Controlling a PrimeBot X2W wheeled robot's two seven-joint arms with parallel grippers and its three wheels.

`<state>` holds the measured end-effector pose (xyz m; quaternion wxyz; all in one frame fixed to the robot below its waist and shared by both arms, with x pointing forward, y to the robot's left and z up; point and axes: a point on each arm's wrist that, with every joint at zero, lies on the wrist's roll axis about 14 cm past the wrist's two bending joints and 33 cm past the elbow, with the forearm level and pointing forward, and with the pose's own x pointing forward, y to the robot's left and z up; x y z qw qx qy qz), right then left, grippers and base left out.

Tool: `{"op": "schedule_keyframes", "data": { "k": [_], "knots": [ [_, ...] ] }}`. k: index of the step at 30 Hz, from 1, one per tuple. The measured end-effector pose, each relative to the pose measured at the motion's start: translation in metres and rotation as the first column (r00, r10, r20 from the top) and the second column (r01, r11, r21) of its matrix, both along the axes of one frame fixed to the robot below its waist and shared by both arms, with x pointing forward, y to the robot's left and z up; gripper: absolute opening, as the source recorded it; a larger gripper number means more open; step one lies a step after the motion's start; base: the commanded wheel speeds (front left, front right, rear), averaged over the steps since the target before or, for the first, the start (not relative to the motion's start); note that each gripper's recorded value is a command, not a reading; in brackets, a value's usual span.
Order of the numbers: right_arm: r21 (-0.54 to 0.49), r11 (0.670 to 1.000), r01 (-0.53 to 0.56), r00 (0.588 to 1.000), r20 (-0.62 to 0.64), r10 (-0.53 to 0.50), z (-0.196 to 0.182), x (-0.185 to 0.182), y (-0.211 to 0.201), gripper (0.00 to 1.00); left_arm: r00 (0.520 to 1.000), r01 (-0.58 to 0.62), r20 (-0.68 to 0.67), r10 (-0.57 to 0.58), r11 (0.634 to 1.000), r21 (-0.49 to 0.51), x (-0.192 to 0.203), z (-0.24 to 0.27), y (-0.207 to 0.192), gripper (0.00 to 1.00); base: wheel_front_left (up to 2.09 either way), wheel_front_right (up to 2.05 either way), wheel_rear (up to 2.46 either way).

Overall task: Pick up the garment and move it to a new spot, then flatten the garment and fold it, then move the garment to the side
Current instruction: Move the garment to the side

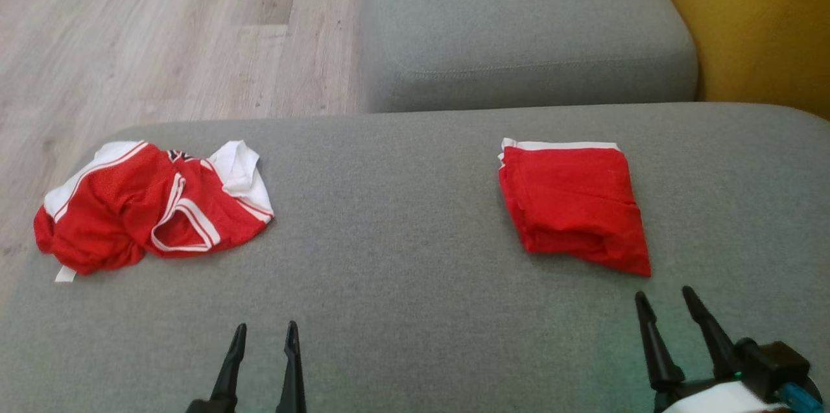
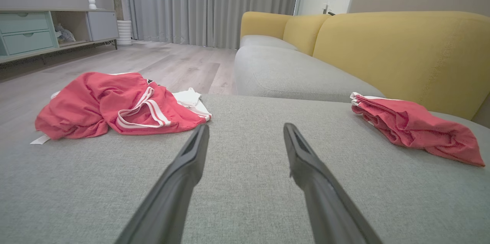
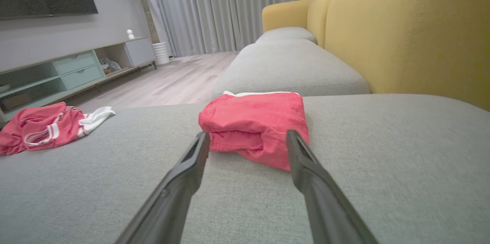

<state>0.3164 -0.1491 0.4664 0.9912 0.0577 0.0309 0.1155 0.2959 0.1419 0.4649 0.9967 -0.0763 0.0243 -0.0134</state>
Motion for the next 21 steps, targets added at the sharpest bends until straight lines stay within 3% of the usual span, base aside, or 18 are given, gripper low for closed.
{"op": "schedule_keyframes", "data": {
  "k": [9,14,21],
  "knots": [
    [-0.006,0.999,0.041,0.994,-0.098,-0.041,-0.028,0.015,-0.014,1.0,0.999,0.019,-0.029,-0.019,1.0,0.017,0.002,-0.007,-0.005,1.0,0.0,0.0,0.0],
    [-0.021,0.998,0.058,0.991,-0.121,-0.06,-0.028,0.055,-0.027,1.0,0.998,0.02,-0.055,-0.019,0.999,0.026,0.006,-0.013,-0.006,1.0,0.0,0.0,0.0],
    [-0.024,0.995,0.098,0.96,-0.261,-0.101,-0.033,0.116,-0.051,1.0,0.998,0.039,-0.059,-0.038,0.999,0.027,0.029,-0.013,-0.014,1.0,0.0,0.0,0.0]
  ]
}}
